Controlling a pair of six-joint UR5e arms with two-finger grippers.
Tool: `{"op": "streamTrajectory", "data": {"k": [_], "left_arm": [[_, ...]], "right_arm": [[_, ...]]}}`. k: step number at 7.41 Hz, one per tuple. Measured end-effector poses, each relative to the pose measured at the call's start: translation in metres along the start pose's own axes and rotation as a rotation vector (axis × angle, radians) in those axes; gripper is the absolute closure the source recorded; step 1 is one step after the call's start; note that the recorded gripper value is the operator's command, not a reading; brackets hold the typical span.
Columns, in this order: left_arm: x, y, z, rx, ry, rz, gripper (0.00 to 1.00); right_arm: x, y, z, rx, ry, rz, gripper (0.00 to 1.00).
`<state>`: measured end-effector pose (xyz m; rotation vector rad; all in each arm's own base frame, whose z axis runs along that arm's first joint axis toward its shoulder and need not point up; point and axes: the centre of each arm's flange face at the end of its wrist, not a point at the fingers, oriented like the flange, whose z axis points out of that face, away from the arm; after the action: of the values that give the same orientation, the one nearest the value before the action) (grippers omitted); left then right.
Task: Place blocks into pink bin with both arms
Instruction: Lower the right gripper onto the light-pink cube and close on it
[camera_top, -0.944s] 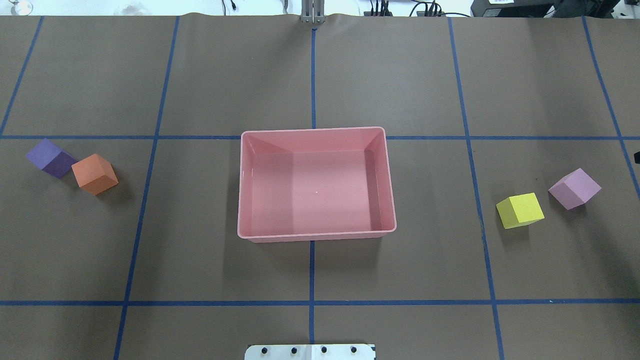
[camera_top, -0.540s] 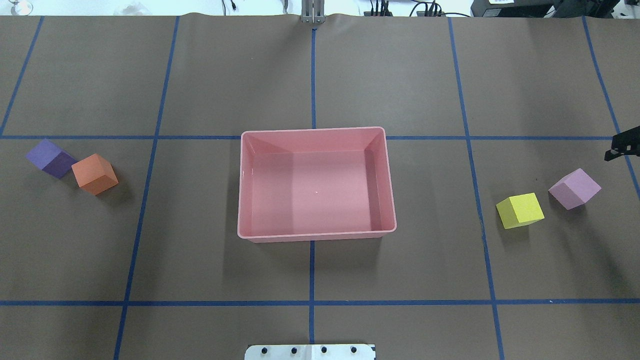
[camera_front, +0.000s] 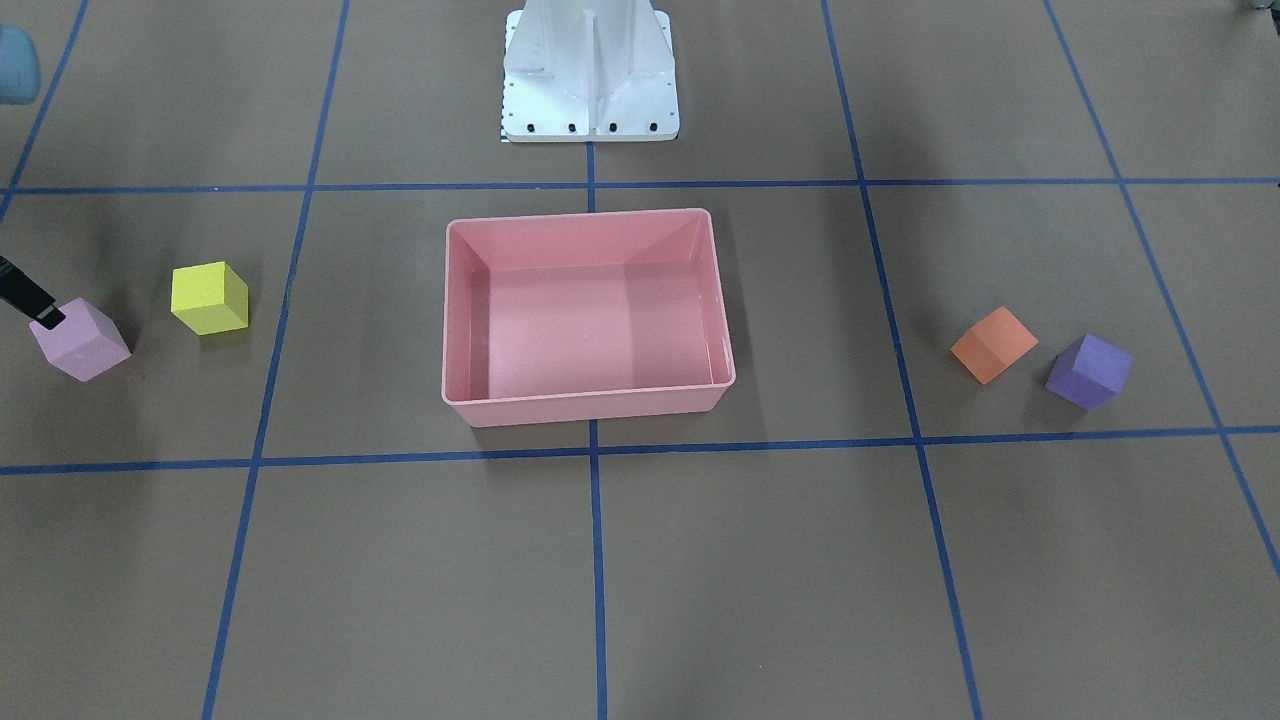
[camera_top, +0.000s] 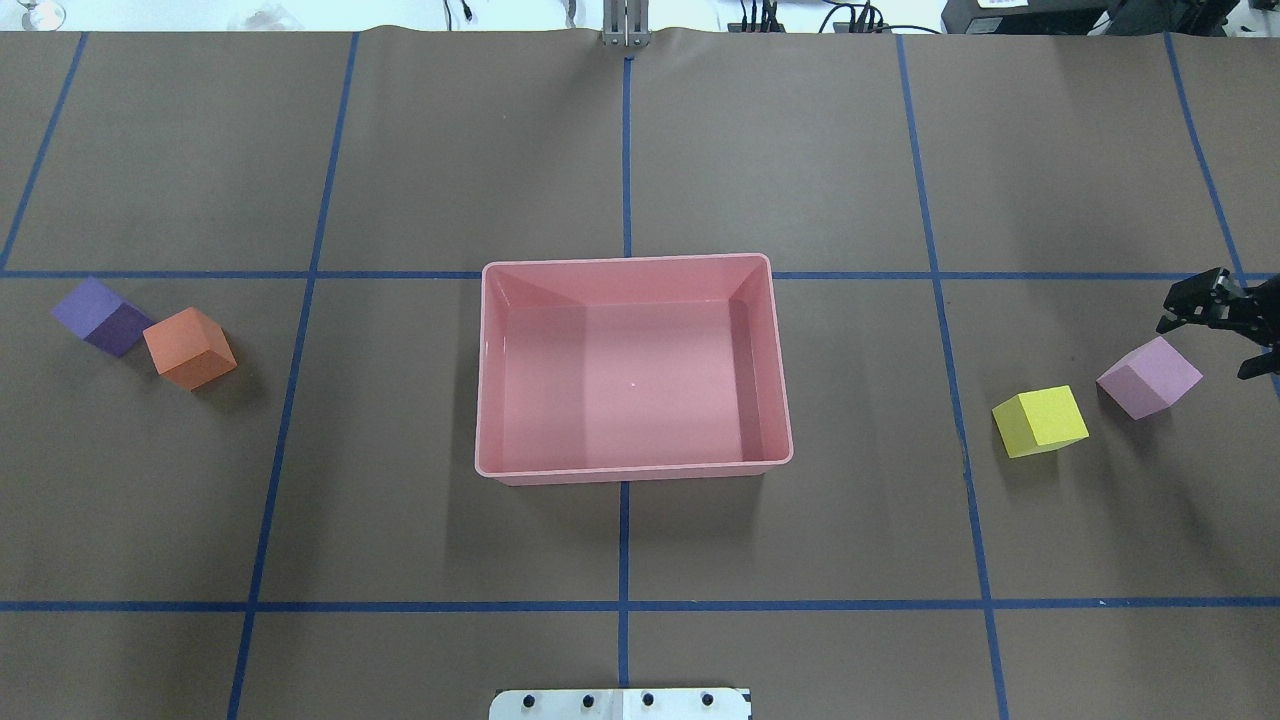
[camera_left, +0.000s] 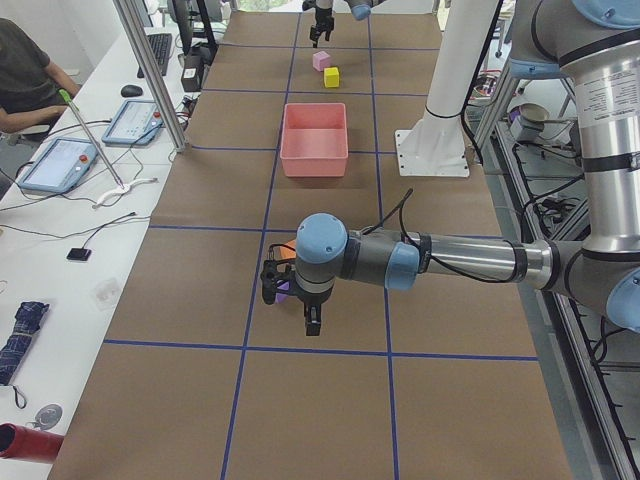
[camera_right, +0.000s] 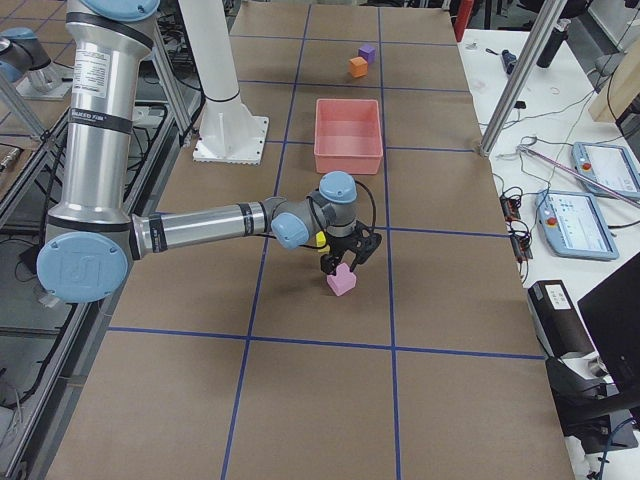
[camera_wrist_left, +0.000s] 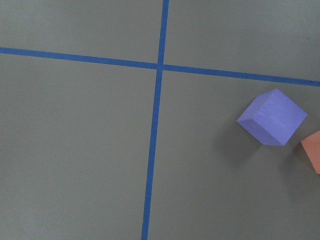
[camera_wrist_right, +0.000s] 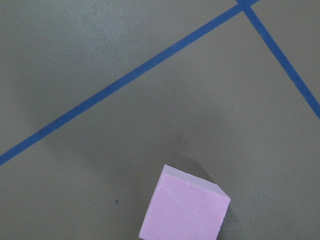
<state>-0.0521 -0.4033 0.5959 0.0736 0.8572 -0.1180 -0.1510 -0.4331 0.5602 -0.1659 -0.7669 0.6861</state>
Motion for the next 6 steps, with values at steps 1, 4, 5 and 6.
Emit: {"op": "streamTrajectory", "data": {"k": [1,4,5,6], "left_arm": [[0.001,-0.001,0.0,0.004,0.001,0.004,0.0],[0.007,-0.003,-0.004,0.012,0.003,0.016,0.0],[0.01,-0.004,-0.007,0.017,0.004,0.022,0.0],[0.014,-0.004,-0.01,0.023,0.005,0.029,0.0]], "right_arm": [[-0.001,0.002,0.007,-0.003,-0.007,0.058,0.03],[0.005,-0.002,0.028,-0.013,0.017,0.131,0.03],[0.009,-0.005,0.033,-0.014,0.027,0.139,0.02],[0.007,-0.007,0.037,-0.015,0.028,0.142,0.02]]}}
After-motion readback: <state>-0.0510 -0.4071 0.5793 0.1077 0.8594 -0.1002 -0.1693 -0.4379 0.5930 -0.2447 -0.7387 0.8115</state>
